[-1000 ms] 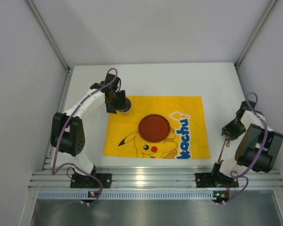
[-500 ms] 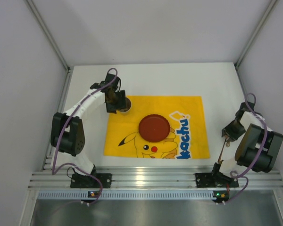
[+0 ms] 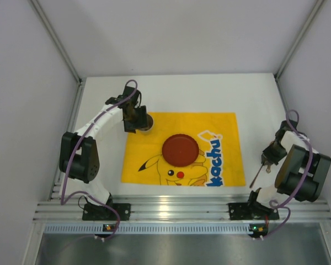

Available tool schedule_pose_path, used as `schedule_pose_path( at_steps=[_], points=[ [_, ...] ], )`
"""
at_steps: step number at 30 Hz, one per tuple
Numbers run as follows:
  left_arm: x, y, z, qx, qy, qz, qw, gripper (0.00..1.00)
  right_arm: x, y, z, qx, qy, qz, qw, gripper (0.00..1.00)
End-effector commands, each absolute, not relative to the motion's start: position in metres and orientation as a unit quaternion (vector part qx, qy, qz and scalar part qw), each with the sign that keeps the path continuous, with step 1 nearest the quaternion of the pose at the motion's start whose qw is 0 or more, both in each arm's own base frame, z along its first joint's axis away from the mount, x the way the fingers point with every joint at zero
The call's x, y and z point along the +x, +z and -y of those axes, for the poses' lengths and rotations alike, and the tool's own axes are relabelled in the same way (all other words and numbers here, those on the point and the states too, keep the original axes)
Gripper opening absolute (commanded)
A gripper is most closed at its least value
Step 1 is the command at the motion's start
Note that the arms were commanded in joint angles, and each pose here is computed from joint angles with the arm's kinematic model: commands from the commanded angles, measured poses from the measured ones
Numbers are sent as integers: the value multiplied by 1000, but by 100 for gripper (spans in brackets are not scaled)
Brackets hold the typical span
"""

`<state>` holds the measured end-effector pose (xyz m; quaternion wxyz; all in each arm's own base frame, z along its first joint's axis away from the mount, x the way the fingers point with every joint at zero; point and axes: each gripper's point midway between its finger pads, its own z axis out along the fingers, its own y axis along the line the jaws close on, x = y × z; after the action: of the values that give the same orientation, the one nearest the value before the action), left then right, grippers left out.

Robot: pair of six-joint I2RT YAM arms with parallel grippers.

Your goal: Set the dinner table for one person

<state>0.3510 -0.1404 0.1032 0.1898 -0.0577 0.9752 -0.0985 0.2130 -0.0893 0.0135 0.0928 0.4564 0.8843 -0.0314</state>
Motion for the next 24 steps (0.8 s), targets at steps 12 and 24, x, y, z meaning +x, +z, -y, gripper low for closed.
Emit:
schedule_pose_path(
  at_steps=[12,24],
  points=[
    [363,117,137,-51,-91,-971,213,65,271,28,100,392,-59,-910,123,0],
    [377,142,145,-57,-106,-966,230,64,358,129,75,250,-88,-941,209,0]
  ],
)
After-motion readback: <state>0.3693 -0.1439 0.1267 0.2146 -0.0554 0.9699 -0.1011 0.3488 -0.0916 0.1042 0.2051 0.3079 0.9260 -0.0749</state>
